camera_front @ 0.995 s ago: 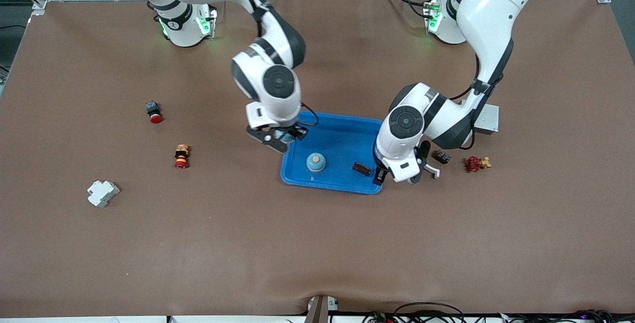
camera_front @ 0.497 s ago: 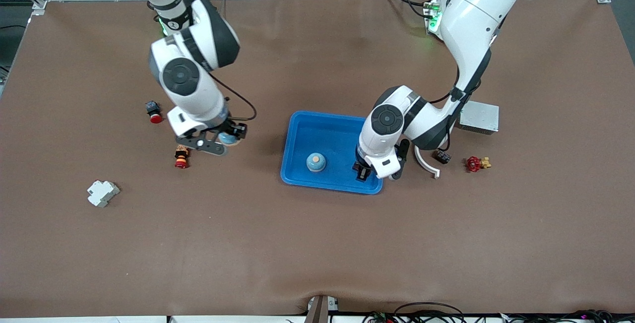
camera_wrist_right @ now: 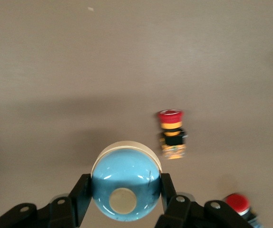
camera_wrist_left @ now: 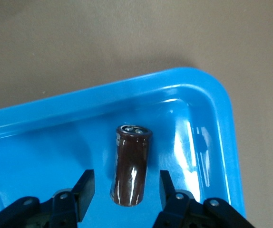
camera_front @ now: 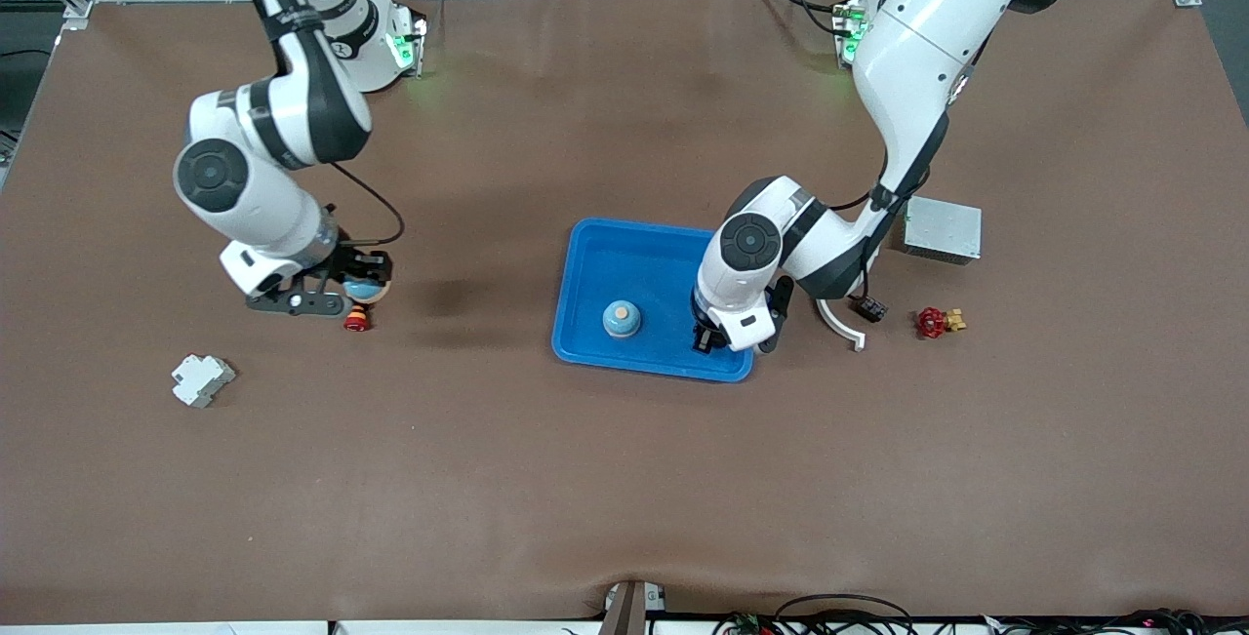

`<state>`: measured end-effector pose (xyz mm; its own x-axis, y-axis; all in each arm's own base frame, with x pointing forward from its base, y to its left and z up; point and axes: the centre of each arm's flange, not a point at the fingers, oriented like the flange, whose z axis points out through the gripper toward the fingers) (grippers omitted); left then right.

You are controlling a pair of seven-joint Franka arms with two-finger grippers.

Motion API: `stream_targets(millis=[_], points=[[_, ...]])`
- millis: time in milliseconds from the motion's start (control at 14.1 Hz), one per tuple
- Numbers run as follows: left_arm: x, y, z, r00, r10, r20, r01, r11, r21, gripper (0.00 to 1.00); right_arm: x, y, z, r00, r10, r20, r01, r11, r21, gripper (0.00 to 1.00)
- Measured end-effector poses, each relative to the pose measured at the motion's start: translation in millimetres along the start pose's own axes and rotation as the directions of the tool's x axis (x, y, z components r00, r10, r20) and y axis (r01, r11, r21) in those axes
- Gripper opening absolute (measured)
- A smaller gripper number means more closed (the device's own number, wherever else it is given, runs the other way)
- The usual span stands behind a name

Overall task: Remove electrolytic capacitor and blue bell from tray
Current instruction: 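Carry the bell toward the red buttons while the left gripper reaches capacitor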

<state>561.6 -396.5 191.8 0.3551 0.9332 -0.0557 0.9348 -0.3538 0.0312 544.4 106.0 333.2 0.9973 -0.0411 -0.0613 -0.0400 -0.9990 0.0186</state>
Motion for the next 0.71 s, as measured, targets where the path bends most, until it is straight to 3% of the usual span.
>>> stream_targets(millis=[213, 710], points=[[0.3, -0.1, 3.7, 1.0, 0.006, 0.0, -0.006, 1.0, -0.003, 0.33, -3.9, 48.1, 26.2, 0.998, -0.065, -0.012, 0.065, 0.998, 0.007, 0.63], [3.6, 15.2, -31.7, 0.997, 0.06, -0.047, -0.063, 0.996, -0.065, 0.3, -24.6, 130.6, 70.0, 0.985, -0.168, -0.048, 0.169, 0.986, 0.008, 0.63]])
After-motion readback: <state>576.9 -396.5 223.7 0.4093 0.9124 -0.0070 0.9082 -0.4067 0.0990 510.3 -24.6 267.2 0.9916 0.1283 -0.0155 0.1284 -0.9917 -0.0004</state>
